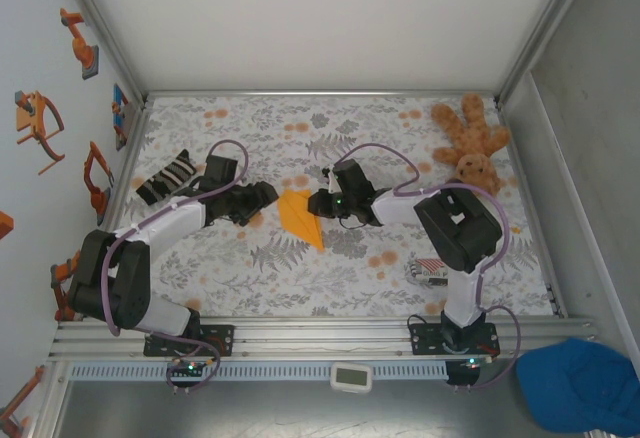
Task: Fold a paper plane with a square sheet of paper (pick it up from the middle)
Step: Pick up the paper from the center of the table.
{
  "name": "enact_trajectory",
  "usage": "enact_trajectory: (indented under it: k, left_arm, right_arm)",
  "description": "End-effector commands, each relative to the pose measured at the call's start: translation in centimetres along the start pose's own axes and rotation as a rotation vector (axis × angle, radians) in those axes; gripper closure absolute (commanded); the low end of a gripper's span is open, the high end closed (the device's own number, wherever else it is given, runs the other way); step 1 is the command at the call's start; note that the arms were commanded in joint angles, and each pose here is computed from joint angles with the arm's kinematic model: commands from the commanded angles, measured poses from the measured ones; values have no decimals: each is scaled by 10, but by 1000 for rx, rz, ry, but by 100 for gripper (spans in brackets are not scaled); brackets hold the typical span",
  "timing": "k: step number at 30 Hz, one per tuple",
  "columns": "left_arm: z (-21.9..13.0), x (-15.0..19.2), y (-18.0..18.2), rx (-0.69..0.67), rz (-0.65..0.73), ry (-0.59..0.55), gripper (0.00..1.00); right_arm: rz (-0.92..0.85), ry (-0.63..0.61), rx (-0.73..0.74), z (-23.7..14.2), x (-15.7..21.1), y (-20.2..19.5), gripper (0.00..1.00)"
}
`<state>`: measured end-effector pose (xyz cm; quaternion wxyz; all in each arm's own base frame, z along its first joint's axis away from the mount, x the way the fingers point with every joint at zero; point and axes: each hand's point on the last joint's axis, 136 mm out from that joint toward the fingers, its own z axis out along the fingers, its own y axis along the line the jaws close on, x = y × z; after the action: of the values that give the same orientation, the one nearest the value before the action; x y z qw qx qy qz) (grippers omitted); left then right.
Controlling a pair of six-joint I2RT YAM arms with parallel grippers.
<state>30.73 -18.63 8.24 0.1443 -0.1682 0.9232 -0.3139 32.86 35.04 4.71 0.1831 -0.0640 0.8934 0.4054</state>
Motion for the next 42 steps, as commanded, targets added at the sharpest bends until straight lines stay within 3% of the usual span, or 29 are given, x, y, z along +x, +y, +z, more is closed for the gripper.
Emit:
enact_trajectory:
  k: [1, 8, 15, 22, 25, 33, 42]
  left_arm:
    - [-7, -3, -9, 52, -12, -8, 34]
    - [-35, -6, -44, 216, 26, -51, 32]
    - [-75, -1, -109, 547, 97, -80, 19]
    - [-110, 17, -171, 767, 258, -86, 20]
    - [-116, 24, -186, 813, 308, -84, 26]
    - [-120, 22, -201, 898, 310, -76, 55]
    - [-126, 26, -207, 977, 330, -73, 70]
  right_arm:
    - [-41, -76, -67, -14, -16, 20, 100]
    - [-70, -200, -179, -53, -43, 65, 100]
    - [-79, -325, -338, -112, -69, 122, 100]
    - [-47, -410, -526, -160, -87, 168, 100]
    - [-52, -421, -573, -172, -90, 181, 100]
    - [-50, -426, -614, -181, -92, 188, 100]
    - [-20, -451, -635, -184, -98, 181, 100]
